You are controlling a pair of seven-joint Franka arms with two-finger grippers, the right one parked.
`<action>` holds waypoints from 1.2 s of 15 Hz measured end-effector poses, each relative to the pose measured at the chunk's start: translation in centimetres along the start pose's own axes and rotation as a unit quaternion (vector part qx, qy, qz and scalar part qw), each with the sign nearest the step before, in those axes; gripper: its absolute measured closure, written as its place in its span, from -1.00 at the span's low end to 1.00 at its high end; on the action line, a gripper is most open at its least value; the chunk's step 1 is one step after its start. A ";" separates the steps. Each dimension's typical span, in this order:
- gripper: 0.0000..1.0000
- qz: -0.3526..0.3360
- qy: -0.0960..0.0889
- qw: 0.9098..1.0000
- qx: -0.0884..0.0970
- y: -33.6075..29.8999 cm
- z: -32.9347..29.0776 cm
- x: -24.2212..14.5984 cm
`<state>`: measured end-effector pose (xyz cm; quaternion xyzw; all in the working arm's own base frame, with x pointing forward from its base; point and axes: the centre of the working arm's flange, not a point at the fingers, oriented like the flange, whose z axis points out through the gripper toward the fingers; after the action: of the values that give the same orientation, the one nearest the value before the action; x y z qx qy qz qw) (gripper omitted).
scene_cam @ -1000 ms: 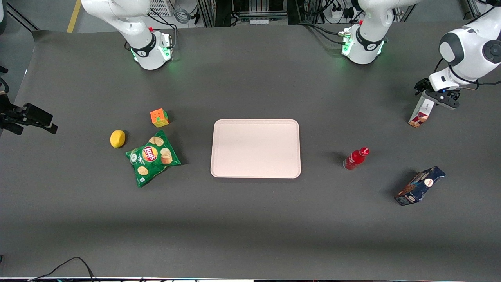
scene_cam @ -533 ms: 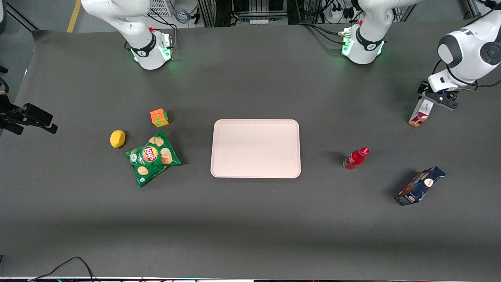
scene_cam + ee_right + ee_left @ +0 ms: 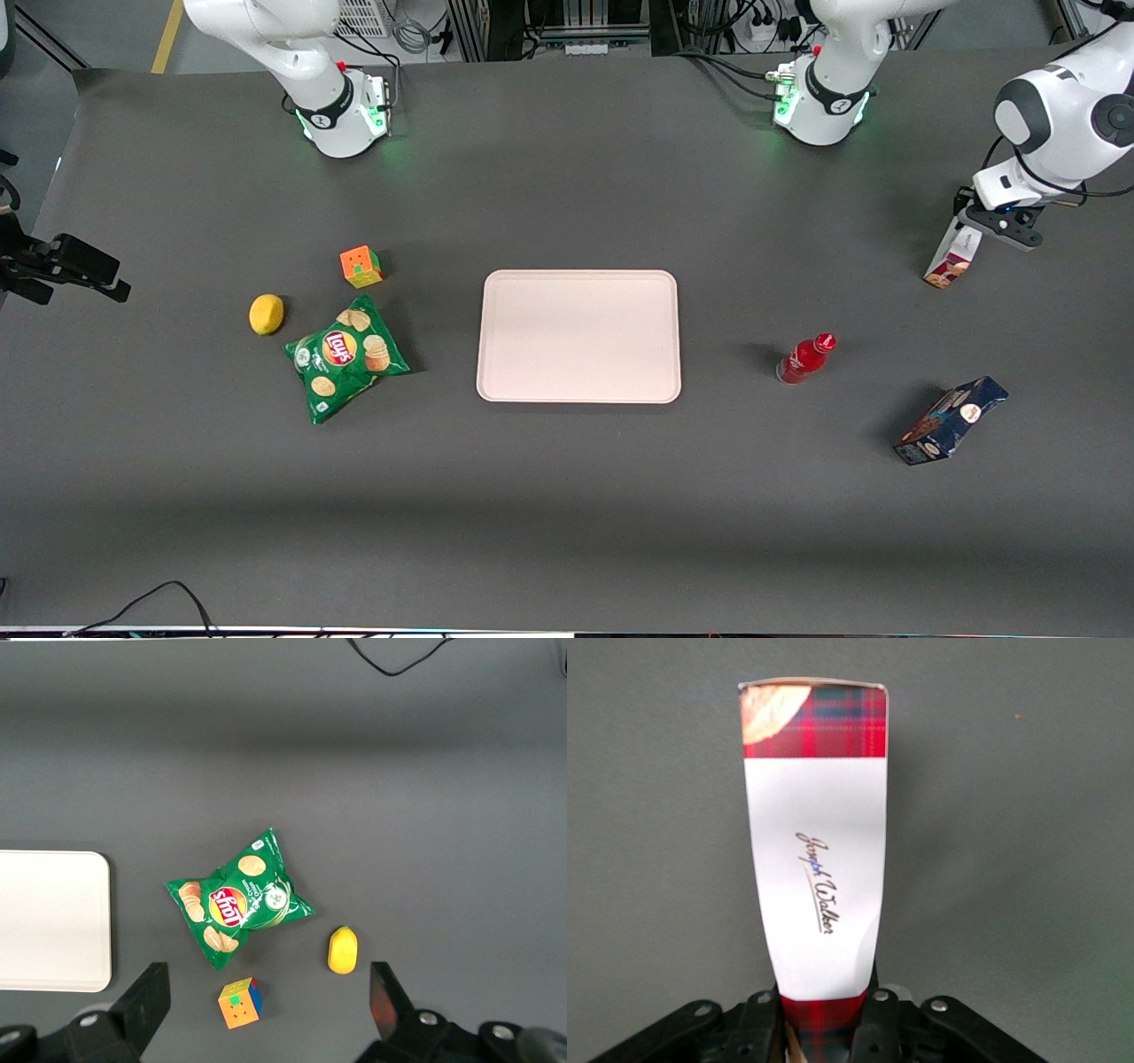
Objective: Place red cookie box on tray
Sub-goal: 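Carry the held cookie box past the red bottle toward the pink tray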
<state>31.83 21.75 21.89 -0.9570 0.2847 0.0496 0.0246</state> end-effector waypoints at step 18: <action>0.43 -0.191 0.045 0.981 -0.007 7.6 -34.0 25.8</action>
<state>51.95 -1.15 52.76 -0.9951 0.0974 0.0028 0.0141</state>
